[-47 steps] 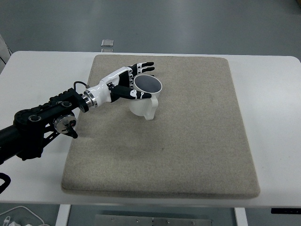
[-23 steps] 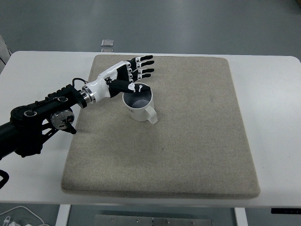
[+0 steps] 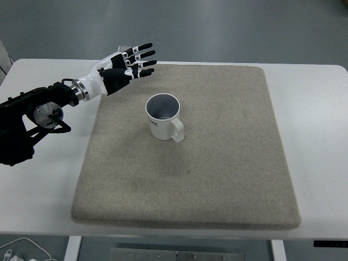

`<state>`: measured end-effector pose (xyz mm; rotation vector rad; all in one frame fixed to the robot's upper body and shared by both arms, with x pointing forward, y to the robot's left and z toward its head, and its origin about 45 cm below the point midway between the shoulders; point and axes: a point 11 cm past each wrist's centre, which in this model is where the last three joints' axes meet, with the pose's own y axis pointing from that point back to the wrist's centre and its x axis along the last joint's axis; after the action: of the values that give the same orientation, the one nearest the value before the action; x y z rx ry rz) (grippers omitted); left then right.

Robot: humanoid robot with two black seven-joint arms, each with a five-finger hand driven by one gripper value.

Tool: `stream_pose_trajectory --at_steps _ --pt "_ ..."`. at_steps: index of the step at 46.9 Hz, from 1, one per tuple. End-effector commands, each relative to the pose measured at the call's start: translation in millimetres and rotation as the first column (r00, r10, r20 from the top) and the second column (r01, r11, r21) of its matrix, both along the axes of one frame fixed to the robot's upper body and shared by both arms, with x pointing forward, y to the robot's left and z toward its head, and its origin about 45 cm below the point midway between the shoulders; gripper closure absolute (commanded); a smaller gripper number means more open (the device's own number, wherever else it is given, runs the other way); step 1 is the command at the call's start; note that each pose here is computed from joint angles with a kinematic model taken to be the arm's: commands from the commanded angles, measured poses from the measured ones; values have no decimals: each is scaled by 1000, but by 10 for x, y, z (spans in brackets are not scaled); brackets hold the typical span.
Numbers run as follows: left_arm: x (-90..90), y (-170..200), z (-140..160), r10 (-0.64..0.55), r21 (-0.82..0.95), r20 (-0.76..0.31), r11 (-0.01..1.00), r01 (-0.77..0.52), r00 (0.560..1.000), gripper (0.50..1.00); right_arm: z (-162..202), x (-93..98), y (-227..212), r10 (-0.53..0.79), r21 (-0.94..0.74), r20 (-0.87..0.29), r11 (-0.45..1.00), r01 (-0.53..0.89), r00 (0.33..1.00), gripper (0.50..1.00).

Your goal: Flip white cup upright

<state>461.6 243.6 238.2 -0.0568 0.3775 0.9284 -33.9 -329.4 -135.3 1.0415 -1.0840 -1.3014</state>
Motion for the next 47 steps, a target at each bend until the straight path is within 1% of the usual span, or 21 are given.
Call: stream_pose_trajectory --at_steps 1,9,21,33,47 --pt "30 45 -2 14 3 -35 1000 -14 999 504 0 0 0 0 0 0 1000 0 1000 570" --pt "130 285 52 85 -33 -102 996 -89 991 504 0 0 0 0 0 0 1000 0 1000 570" --pt "200 608 76 162 -104 -188 977 -184 969 504 0 0 0 0 0 0 1000 0 1000 570" --pt "216 604 116 155 -238 -257 946 -218 954 504 0 0 0 0 0 0 1000 0 1000 570" --pt "180 643 32 160 -277 -292 929 -244 943 504 -1 -4 23 -11 13 1 1000 11 1000 570"
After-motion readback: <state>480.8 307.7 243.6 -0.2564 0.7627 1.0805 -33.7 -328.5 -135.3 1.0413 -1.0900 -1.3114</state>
